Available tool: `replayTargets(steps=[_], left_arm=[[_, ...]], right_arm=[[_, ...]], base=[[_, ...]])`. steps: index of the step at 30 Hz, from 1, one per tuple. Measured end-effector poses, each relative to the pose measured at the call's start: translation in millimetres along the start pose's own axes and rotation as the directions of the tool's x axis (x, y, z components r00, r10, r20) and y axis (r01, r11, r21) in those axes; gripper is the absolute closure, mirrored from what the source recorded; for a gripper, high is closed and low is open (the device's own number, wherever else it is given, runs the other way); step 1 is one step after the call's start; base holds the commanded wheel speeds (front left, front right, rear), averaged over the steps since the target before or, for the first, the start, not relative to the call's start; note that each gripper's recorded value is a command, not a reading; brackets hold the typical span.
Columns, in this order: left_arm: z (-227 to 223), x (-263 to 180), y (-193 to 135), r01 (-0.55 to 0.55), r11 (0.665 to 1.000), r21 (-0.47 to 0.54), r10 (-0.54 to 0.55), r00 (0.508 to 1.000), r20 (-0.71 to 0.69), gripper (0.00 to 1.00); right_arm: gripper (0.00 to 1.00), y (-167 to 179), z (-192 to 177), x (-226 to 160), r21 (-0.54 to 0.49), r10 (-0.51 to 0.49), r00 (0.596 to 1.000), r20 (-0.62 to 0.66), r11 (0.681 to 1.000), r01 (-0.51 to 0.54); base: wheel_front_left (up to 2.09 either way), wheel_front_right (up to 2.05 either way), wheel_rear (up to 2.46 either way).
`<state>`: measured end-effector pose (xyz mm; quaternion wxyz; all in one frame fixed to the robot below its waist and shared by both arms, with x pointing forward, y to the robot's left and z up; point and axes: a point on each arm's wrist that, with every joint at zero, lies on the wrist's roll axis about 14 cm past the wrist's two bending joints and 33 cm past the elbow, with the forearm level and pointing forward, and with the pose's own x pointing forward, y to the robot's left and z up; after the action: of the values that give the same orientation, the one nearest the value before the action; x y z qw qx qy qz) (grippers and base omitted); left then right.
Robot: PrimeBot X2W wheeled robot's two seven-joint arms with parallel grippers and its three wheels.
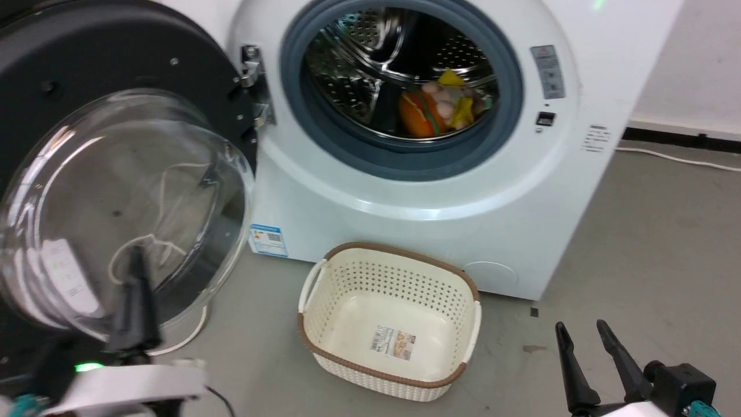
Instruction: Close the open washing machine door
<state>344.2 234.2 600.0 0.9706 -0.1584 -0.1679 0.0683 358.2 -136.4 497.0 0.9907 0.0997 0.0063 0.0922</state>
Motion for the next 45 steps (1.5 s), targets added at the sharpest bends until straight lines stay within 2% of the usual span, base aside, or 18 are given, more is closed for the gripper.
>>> replayTargets(steps=[5, 11, 18, 21, 26, 31, 39, 45], left_arm=[[50, -10, 46, -0.144, 0.988, -0.057, 0.15, 0.978, 0.147, 1.0], [97, -37, 107, -0.312, 0.943, -0.12, 0.333, 0.9, 0.282, 1.0], [110, -71, 170, -0.461, 0.867, -0.19, 0.499, 0.804, 0.324, 1.0], [110, -76, 188, -0.502, 0.842, -0.195, 0.539, 0.776, 0.327, 1.0], [95, -65, 220, -0.55, 0.815, -0.181, 0.579, 0.776, 0.249, 1.0], [95, -42, 253, -0.591, 0.798, -0.116, 0.602, 0.781, 0.166, 1.0], [70, -6, 283, -0.61, 0.792, -0.013, 0.609, 0.792, -0.04, 1.0], [44, -2, 287, -0.585, 0.809, 0.044, 0.577, 0.78, -0.241, 1.0]], right_arm=[[0.0, 15, -6, 9, 0.016, 0.048, 0.999, -0.011, 0.999, -0.048], [0.0, 35, -12, 19, 0.037, 0.112, 0.993, -0.023, 0.993, -0.111], [0.0, 52, -21, 27, 0.063, 0.165, 0.985, -0.04, 0.985, -0.163], [0.0, 55, -27, 30, 0.069, 0.175, 0.983, -0.053, 0.983, -0.171], [0.0, 54, -39, 35, 0.081, 0.173, 0.982, -0.082, 0.983, -0.166], [0.0, 50, -53, 41, 0.082, 0.168, 0.979, -0.111, 0.984, -0.16], [0.0, 42, -74, 54, 0.098, 0.148, 0.977, -0.151, 0.986, -0.135], [0.0, 40, -83, 56, 0.111, 0.143, 0.976, -0.166, 0.986, -0.126]], base=[[0.0, 0.0, 0.0], [0.0, 0.0, 0.0], [0.0, 0.0, 0.0], [0.0, 0.0, 0.0], [0.0, 0.0, 0.0], [0.0, 0.0, 0.0], [0.0, 0.0, 0.0], [0.0, 0.0, 0.0]])
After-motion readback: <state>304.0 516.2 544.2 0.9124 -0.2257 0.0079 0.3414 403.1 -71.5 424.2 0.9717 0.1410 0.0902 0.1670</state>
